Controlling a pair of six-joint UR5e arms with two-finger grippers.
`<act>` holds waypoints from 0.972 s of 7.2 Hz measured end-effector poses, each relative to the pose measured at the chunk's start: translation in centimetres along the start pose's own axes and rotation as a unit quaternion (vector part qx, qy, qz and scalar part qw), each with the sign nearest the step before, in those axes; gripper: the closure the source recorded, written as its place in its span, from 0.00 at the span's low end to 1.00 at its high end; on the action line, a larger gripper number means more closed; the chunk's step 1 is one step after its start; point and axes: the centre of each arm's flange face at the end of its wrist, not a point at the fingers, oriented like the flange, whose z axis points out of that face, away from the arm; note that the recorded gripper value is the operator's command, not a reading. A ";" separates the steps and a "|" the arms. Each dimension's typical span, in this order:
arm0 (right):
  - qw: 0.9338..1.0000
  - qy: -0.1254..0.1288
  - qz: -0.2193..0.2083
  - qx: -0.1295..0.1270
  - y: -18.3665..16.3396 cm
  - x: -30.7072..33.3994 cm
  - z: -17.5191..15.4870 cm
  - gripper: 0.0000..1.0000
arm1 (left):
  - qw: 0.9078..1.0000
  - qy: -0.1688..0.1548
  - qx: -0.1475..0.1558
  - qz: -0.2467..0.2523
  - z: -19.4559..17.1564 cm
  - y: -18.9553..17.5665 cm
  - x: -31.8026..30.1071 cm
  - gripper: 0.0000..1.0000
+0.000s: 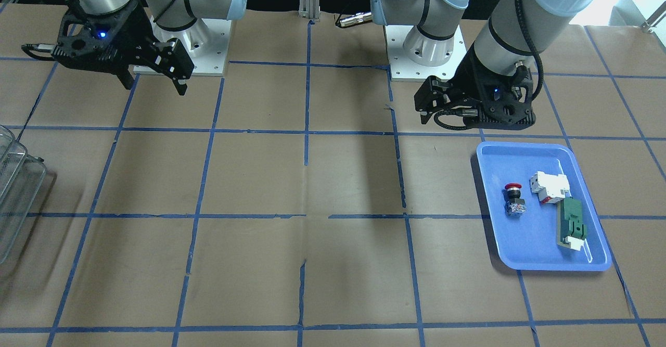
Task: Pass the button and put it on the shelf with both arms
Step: 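Move the left gripper over the red button in the blue tray, then lower the left gripper and grasp the red-capped button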
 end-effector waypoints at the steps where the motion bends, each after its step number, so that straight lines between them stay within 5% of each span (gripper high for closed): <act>1: 1.000 -0.001 -0.001 -0.001 0.8 0.0 -0.4 0.00 | 1.000 0.000 0.000 0.000 0.0 0.1 0.0 0.00; 4: 1.000 0.002 -0.001 -0.005 2.1 0.2 -0.9 0.00 | 1.000 0.000 0.005 0.010 -0.2 0.2 -3.2 0.00; 7: 1.000 -0.004 -0.001 -0.006 2.5 0.1 -0.9 0.00 | 1.000 0.007 -0.002 -0.003 2.7 -1.2 -17.3 0.00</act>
